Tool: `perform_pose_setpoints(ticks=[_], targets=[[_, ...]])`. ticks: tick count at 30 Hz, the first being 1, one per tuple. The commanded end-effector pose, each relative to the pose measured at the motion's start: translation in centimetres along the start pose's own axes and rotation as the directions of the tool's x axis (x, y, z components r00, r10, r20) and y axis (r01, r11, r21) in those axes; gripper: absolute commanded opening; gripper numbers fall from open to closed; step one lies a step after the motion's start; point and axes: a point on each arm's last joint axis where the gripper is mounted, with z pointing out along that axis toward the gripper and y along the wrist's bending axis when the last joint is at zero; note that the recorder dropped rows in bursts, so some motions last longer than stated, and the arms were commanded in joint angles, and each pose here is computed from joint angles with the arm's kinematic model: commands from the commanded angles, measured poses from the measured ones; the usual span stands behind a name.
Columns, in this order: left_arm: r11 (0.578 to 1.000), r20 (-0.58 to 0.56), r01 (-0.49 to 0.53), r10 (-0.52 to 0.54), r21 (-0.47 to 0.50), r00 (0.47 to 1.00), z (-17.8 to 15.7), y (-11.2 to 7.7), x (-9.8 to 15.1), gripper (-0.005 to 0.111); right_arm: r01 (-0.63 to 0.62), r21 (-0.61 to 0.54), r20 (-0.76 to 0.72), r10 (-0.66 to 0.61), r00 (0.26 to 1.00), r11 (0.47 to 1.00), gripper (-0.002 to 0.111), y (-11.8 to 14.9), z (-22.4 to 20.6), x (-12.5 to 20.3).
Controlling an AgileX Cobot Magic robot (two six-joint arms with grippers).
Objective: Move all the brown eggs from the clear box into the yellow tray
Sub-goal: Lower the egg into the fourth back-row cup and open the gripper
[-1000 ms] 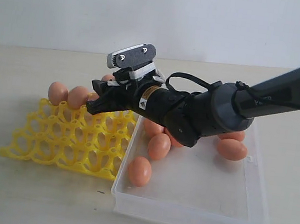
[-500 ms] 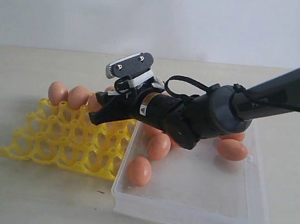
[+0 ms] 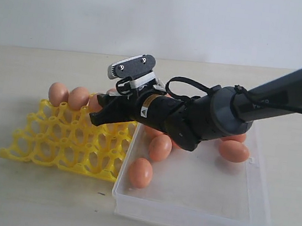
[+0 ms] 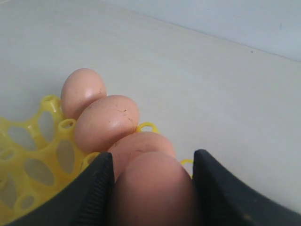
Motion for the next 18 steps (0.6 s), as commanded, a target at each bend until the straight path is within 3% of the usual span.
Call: perform_pose_setpoints(ticks=[1,5,9,18], targets=[[1.0,0.016,0.004,-0.004,0.004,1.0,-0.08,-0.01,-0.2,0.0,-0.008,-0.004,0.019,0.009,1.0,1.0,0.026,0.05,0.07,-0.4],[1.0,0.016,0.004,-0.004,0.004,1.0,-0.08,-0.01,-0.2,0.0,-0.008,-0.004,0.019,0.009,1.0,1.0,0.046,0.05,0.07,-0.4],[1.0,0.016,0.004,-0.004,0.004,1.0,-0.08,-0.01,-0.2,0.0,-0.009,-0.002,0.01,0.009,1.0,1.0,0.056,0.03,0.07,-0.32],[1.0,0.016,0.004,-0.004,0.004,1.0,-0.08,-0.01,-0.2,0.0,-0.008,0.003,-0.004,0.008,1.0,1.0,0.058,0.0,-0.03,-0.38]])
